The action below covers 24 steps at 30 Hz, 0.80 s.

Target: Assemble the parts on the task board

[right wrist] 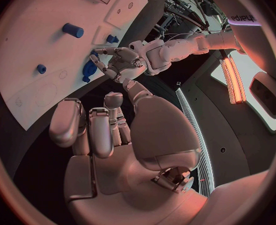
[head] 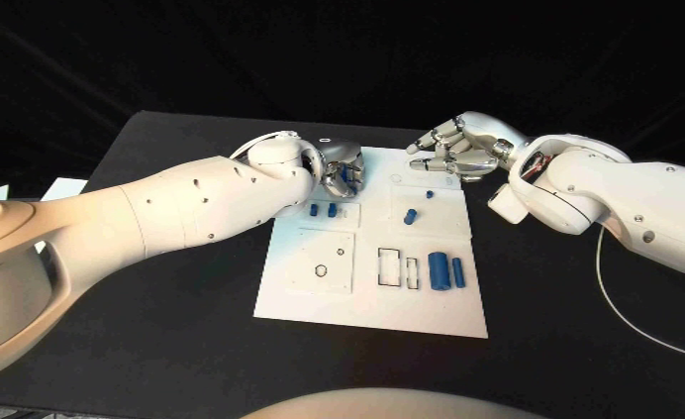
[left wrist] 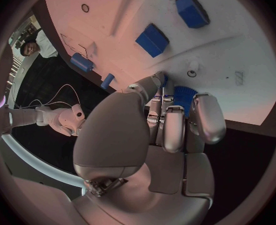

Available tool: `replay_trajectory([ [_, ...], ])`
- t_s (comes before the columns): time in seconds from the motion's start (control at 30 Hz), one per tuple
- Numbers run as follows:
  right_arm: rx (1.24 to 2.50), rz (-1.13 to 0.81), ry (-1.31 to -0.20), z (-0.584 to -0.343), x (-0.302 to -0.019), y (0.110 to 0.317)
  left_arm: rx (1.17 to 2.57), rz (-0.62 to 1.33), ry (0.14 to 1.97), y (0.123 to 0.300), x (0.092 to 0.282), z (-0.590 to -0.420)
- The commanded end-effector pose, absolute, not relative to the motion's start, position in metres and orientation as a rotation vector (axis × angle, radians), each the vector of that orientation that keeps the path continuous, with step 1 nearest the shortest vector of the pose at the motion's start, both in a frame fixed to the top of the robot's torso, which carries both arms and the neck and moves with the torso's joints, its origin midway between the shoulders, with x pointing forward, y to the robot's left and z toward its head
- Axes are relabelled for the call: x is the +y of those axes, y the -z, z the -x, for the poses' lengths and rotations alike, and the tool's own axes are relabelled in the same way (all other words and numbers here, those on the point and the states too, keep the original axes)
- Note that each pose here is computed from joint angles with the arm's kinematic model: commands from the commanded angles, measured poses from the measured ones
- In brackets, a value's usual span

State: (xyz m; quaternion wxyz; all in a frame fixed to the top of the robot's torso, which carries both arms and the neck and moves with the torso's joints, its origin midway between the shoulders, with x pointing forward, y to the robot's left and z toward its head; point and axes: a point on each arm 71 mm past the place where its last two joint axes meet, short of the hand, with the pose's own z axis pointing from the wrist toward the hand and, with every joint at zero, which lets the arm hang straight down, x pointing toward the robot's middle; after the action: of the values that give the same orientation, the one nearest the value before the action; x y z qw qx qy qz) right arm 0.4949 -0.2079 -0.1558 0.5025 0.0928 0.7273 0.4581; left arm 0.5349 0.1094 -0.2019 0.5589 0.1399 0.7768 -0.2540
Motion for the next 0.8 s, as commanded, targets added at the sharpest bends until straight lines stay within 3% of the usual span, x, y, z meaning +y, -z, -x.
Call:
replay_trajectory([
  [0.03,1.761,-0.213,-1.121,-0.494,-0.206,0.156,1.795,-0.302,0.627,0.197,0.110,-0.533],
  [0.43,1.760,-0.216,-1.117,-0.494,-0.208,0.156,1.776,-0.189,0.681,0.172,0.137,-0.528],
  [0.8,1.759,-0.217,-1.117,-0.494,-0.209,0.156,1.834,-0.144,0.652,0.176,0.161,-0.531],
])
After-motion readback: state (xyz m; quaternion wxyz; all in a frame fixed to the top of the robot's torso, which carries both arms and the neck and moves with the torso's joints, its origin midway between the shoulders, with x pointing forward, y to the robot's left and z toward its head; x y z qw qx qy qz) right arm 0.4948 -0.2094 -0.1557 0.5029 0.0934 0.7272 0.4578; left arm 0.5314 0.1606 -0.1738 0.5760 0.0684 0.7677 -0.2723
